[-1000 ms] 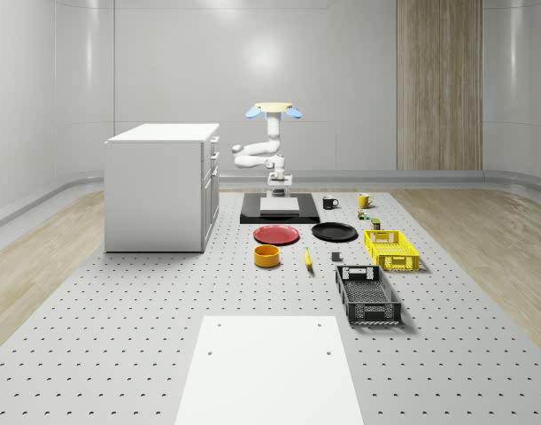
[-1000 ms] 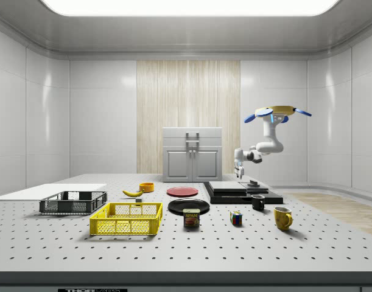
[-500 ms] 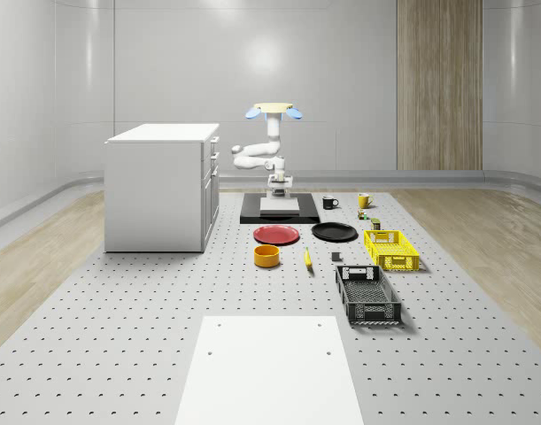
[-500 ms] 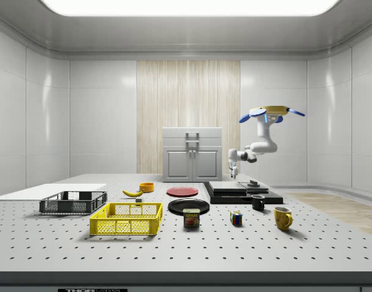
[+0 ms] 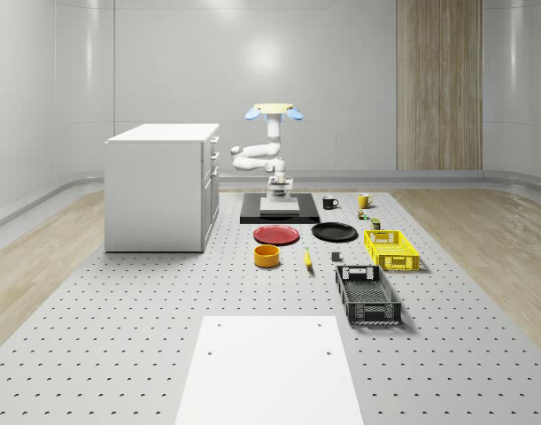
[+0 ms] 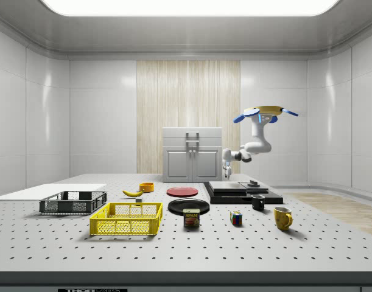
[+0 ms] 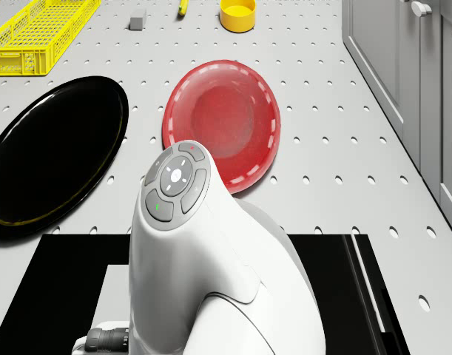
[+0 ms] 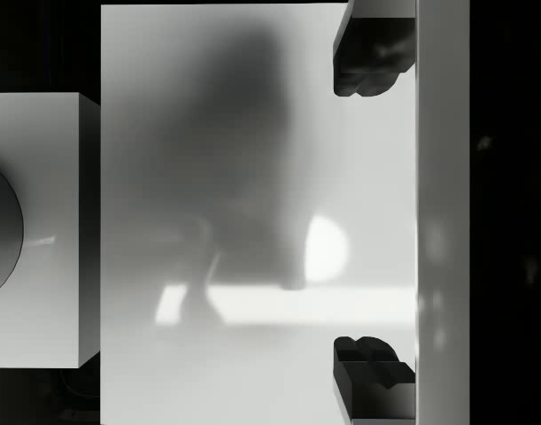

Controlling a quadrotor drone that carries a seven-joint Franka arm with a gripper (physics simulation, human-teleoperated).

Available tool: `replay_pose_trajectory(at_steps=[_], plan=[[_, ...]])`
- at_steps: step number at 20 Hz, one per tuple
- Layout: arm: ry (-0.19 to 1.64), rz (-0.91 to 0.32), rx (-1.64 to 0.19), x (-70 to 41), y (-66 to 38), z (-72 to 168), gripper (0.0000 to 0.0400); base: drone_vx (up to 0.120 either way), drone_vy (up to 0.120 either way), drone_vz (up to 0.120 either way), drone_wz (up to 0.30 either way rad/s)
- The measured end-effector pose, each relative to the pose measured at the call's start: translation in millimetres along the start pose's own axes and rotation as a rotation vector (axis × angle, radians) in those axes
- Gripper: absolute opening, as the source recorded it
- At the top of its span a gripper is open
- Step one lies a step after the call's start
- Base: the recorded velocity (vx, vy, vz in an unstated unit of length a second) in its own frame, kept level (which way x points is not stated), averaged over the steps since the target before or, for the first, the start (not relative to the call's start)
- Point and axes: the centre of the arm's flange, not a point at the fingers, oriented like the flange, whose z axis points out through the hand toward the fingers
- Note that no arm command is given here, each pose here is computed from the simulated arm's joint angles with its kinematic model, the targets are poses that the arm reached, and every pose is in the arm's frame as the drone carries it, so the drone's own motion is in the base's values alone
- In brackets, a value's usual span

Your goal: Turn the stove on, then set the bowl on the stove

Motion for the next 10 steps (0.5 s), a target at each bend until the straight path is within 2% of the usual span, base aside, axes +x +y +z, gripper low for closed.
replay_pose_trajectory(at_steps=[10], plan=[[0.000, 0.000, 0.000, 0.0, 0.0, 0.0, 0.0400, 0.120, 0.000, 0.000, 0.000]])
